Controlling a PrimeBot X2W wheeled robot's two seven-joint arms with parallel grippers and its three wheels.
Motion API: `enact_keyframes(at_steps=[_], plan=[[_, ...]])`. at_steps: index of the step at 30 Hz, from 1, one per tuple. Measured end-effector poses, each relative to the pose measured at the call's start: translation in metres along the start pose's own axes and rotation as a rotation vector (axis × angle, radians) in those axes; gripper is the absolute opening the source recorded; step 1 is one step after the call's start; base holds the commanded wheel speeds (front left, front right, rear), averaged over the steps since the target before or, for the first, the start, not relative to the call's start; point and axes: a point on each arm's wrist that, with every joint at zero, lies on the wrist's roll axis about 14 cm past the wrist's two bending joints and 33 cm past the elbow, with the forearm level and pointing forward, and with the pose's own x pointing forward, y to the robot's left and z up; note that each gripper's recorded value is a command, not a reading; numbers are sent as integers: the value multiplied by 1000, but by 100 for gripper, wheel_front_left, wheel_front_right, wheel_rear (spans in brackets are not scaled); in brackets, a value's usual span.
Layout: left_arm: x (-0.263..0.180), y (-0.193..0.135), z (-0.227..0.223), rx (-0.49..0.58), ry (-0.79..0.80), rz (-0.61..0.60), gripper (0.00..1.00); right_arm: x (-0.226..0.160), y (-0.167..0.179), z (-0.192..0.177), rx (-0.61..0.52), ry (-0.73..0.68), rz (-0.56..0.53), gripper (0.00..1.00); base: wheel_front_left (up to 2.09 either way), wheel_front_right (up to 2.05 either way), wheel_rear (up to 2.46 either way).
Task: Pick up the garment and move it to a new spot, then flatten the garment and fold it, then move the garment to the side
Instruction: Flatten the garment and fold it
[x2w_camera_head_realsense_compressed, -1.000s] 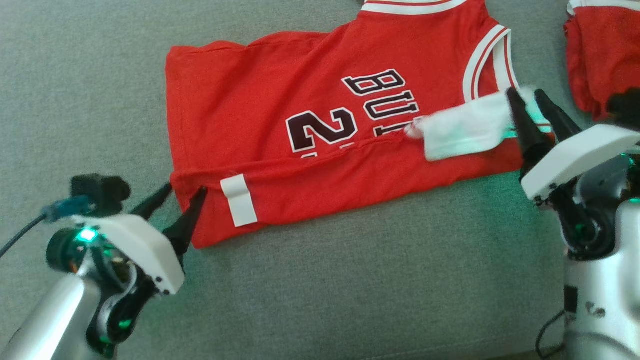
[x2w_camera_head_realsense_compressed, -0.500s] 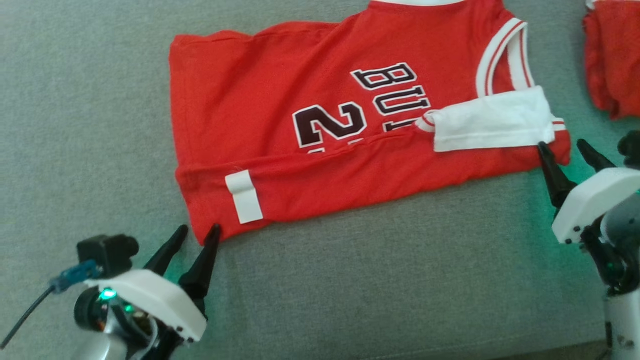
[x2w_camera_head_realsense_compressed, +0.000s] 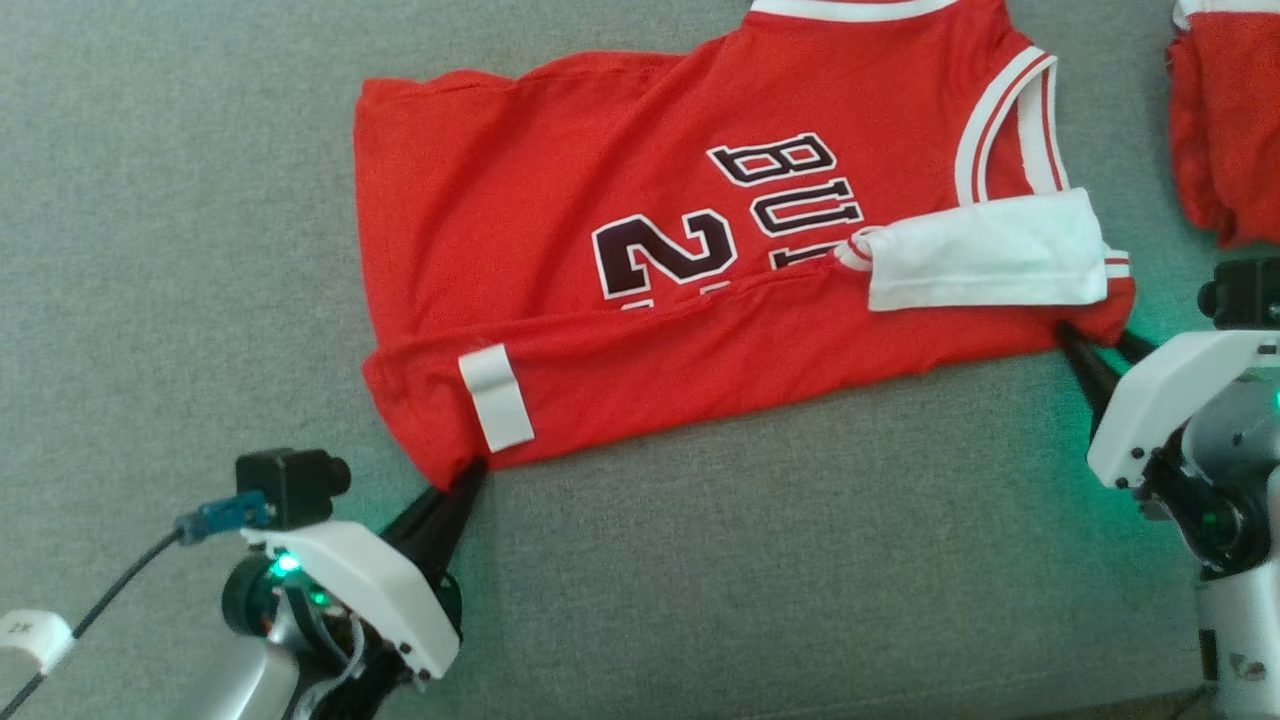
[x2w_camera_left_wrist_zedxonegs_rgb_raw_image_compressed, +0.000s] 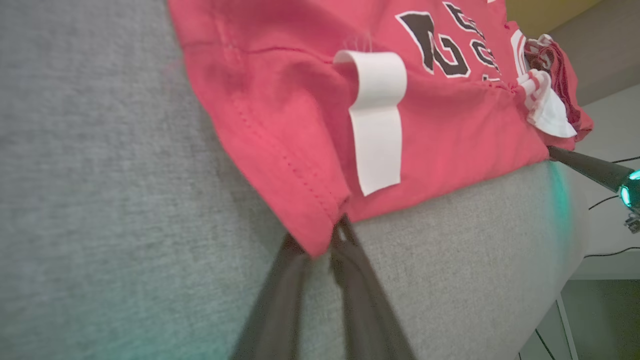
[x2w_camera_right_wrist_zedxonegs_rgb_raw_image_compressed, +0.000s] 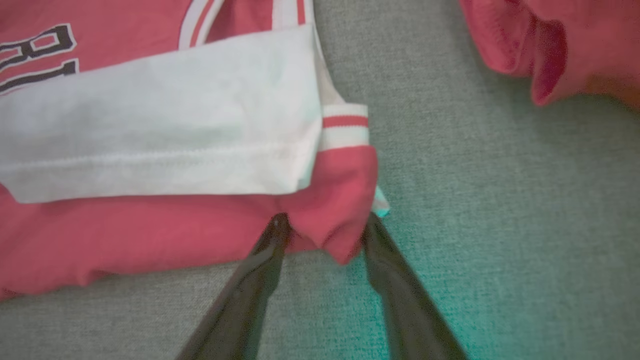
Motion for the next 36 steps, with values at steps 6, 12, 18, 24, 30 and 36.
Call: enact_keyframes(at_steps=[6,12,18,24,30,36], plan=[[-12,-1,10,-29,-37,-12,0,-12,-1,6,57,-15,35,0,0,0,0],[-51,-12,5,-20,-31,-52,0,-46,-25,-11,40,68,29,0,0,0,0],[-65,-14,-44,-153,63,-25,5,-66,-34,-72,64,260,23,3,0,0,0],[-54,6,-48,-133,29,61,100,-63,-31,-67,36,231,19,100,0,0,0],[-69,49,-21,-49,-63,213,100,-75,-24,-16,-21,78,48,100,0,0,0],[-46,55,64,95,-229,217,100,-58,6,104,-159,-195,84,100,0,0,0]])
